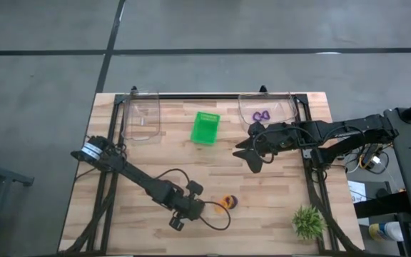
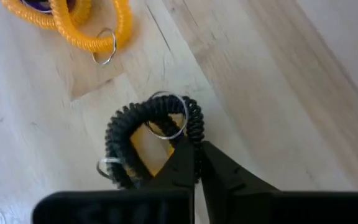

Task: Sort spring keychains
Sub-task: Put the black spring keychain into the green bin

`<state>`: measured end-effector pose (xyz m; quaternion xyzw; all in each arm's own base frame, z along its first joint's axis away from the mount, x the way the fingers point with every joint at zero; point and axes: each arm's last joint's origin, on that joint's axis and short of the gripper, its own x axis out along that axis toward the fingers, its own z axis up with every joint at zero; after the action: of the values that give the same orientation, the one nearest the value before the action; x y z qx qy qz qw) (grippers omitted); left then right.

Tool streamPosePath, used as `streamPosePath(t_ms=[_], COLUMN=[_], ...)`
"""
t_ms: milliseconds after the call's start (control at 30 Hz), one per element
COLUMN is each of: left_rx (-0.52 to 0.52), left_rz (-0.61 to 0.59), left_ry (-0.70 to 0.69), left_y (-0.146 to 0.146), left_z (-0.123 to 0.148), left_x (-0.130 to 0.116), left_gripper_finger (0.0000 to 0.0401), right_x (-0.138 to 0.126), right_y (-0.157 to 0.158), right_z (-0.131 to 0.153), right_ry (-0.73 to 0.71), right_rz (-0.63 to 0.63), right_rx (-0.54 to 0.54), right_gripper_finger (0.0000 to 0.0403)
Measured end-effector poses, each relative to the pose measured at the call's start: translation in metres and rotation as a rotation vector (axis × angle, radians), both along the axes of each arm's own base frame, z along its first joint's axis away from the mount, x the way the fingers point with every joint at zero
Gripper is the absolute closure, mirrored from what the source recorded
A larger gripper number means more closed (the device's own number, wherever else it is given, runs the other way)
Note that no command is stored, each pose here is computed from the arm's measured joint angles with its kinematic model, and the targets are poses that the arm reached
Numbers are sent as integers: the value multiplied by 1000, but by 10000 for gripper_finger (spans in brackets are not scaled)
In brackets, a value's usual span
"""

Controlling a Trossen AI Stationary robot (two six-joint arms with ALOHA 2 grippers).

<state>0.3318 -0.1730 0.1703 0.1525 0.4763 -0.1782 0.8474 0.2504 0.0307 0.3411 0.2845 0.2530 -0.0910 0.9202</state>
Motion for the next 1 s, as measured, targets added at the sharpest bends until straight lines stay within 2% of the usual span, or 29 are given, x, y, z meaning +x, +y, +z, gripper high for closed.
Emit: streamPosePath(t_ms=[600, 1000], left_rx=[-11, -30], left_rz=[64, 175], left_ry=[36, 1], left_y=[-1, 24], left_z=[29, 57], left_x=[9, 15], left_gripper_finger=[400, 401], right_x=[0, 0], right_y=[0, 0], right_z=[0, 0], right_ry=[0, 0], right_rz=[0, 1], right_rx=[0, -2], right_gripper_finger=[218, 218])
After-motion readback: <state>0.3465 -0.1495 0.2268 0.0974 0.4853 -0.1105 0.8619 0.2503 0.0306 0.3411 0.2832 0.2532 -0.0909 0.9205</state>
